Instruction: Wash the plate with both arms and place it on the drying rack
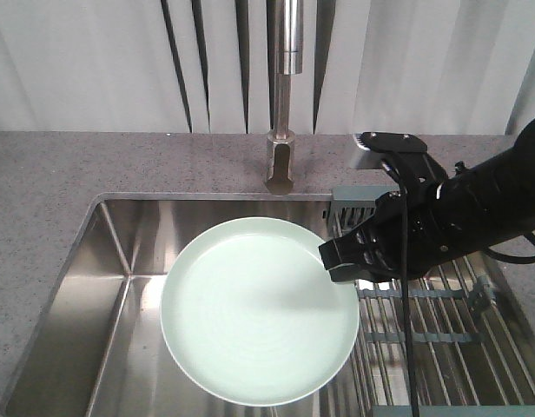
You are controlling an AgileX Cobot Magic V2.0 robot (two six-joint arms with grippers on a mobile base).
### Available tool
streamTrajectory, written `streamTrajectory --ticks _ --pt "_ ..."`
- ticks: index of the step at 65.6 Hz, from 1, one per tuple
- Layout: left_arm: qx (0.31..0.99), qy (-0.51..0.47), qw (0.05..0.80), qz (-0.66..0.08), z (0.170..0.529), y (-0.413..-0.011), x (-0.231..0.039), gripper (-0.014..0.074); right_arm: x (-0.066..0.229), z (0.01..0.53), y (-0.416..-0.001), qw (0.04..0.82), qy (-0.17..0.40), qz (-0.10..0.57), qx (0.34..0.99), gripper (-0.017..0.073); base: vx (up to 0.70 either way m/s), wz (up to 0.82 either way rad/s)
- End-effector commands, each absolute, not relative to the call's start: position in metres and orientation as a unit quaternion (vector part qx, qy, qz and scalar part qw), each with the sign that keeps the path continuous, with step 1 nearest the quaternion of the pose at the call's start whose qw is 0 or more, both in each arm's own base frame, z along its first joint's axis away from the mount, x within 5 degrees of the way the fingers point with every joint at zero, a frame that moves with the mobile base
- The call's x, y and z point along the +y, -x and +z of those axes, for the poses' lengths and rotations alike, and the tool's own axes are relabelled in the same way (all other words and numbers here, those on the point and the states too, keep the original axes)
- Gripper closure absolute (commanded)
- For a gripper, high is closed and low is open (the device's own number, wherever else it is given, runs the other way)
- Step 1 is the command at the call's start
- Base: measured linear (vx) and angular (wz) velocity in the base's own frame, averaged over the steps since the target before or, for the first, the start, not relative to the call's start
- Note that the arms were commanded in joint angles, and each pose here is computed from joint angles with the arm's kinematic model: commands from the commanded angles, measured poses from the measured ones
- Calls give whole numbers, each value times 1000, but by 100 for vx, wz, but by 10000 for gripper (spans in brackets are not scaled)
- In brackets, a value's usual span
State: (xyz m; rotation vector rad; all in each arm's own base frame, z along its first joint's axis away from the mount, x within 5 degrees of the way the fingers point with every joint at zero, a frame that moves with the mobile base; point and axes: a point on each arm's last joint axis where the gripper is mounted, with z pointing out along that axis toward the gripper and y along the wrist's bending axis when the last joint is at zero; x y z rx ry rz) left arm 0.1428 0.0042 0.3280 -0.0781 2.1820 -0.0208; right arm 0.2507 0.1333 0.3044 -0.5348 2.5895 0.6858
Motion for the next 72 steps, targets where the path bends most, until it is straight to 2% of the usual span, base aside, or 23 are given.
streamTrajectory --ticks 1,10,17,25,31,37,46,62,72 --pt "867 37 497 -13 340 -156 5 584 133 324 -249 245 187 262 915 561 0 0" --pt "875 37 482 -12 332 -171 5 488 133 324 -249 245 187 262 915 561 0 0" --pt "889 30 456 -9 327 -182 6 348 133 324 -249 245 187 262 915 561 0 0" --pt "903 5 429 2 330 -198 6 140 133 324 -249 245 187 262 915 561 0 0" --pt "911 -8 412 0 333 -209 6 31 133 324 -249 245 187 262 915 561 0 0" --pt "917 -29 398 -14 336 -222 2 -36 133 324 -249 245 187 262 915 561 0 0" --pt "915 -78 393 -44 337 -240 -5 -42 133 324 -249 245 187 262 915 561 0 0" --pt "890 -157 414 -111 338 -269 -21 18 133 324 -249 245 187 262 915 561 0 0" --pt "874 -191 423 -141 336 -284 -28 25 133 324 -249 245 187 262 915 561 0 0"
